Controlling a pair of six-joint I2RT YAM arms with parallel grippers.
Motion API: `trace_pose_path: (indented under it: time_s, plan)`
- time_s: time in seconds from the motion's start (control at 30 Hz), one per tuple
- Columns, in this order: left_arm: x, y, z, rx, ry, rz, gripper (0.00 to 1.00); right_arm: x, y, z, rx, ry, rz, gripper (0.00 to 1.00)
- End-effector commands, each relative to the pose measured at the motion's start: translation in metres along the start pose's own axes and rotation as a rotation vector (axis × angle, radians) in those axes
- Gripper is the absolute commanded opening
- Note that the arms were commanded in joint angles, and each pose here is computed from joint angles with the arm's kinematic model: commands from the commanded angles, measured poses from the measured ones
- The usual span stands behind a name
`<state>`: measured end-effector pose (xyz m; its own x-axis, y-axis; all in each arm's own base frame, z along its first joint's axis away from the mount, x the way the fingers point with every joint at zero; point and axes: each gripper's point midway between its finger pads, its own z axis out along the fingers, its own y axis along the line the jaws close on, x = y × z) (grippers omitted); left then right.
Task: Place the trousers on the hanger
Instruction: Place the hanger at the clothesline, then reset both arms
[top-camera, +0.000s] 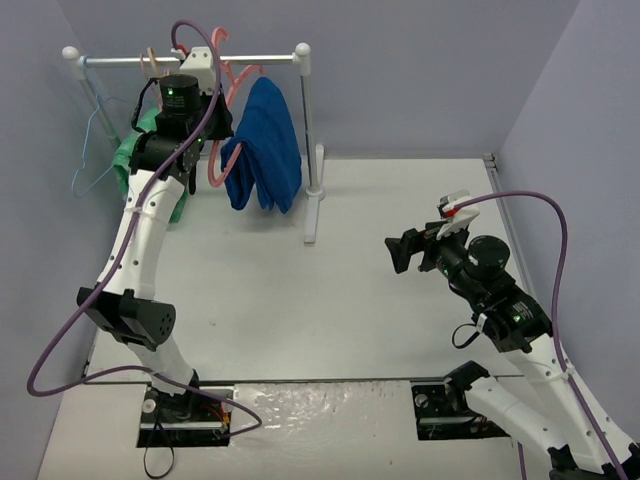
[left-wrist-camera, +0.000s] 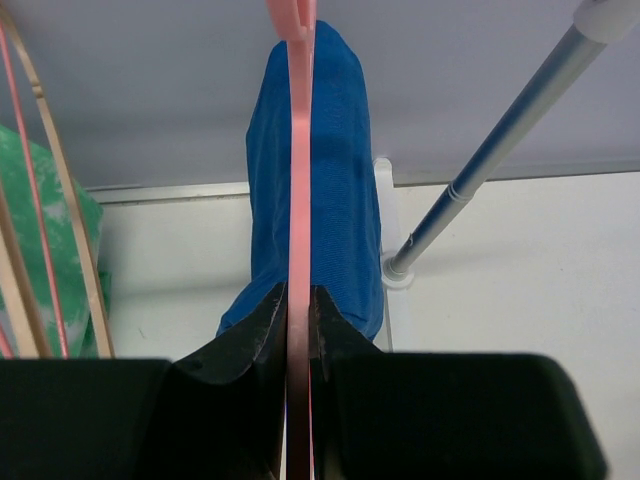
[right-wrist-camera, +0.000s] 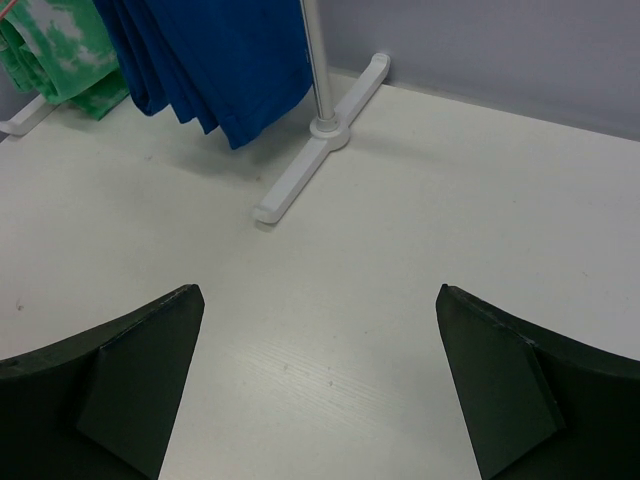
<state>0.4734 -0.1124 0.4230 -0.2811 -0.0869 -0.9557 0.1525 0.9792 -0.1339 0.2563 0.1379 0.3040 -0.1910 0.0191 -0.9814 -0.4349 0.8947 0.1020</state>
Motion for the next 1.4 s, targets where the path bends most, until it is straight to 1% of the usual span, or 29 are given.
trace_pose_path:
  time_s: [0.0,0.33,0.5,0.53,0.57,0.63,0.77,0.8,0.87,0.93,1.0,1.1,1.23,1.37]
  plan:
    - [-0.107,-0.008,-0.037,0.050,-0.353,-0.029,0.00,-0.013,-0.002,0.001,0.015,-0.054,0.011,1.00]
    - [-0.074,-0.004,-0.001,0.053,-0.250,-0.021,0.00,-0.008,-0.002,0.001,0.015,-0.042,0.016,1.00]
    - [-0.061,0.001,0.003,0.041,-0.225,-0.026,0.00,-0.006,-0.004,0.002,0.024,-0.038,0.016,1.00]
    - [-0.058,0.002,0.003,0.035,-0.222,-0.026,0.02,-0.006,-0.004,0.002,0.026,-0.038,0.016,1.00]
    - [-0.055,0.004,0.002,0.024,-0.218,-0.024,0.07,-0.007,-0.005,0.002,0.029,-0.040,0.015,1.00]
    - [-0.061,0.008,-0.013,0.003,-0.237,-0.013,0.24,-0.009,-0.006,0.000,0.033,-0.048,0.015,1.00]
    - [-0.070,0.015,-0.045,-0.032,-0.271,0.010,0.63,-0.015,-0.008,-0.002,0.047,-0.062,0.016,1.00]
    - [-0.073,0.017,-0.055,-0.041,-0.282,0.018,0.69,-0.019,-0.008,-0.002,0.050,-0.069,0.015,1.00]
    - [-0.078,0.022,-0.075,-0.071,-0.297,0.019,0.79,-0.022,-0.009,-0.004,0.054,-0.074,0.011,1.00]
    - [-0.075,0.026,-0.089,-0.088,-0.283,0.024,0.83,-0.028,-0.015,-0.006,0.092,-0.086,0.011,1.00]
    - [-0.073,0.025,-0.113,-0.088,-0.279,0.025,0.87,-0.034,-0.018,-0.010,0.109,-0.093,0.010,1.00]
    - [-0.054,0.025,-0.147,-0.073,-0.247,0.020,0.89,-0.039,-0.025,-0.016,0.153,-0.096,0.002,1.00]
    - [-0.002,0.035,-0.183,-0.099,-0.165,-0.004,0.93,-0.039,-0.035,-0.023,0.215,-0.097,0.018,1.00]
    - [0.066,0.062,-0.216,-0.213,-0.066,-0.004,0.96,-0.035,-0.042,-0.031,0.249,-0.109,0.027,1.00]
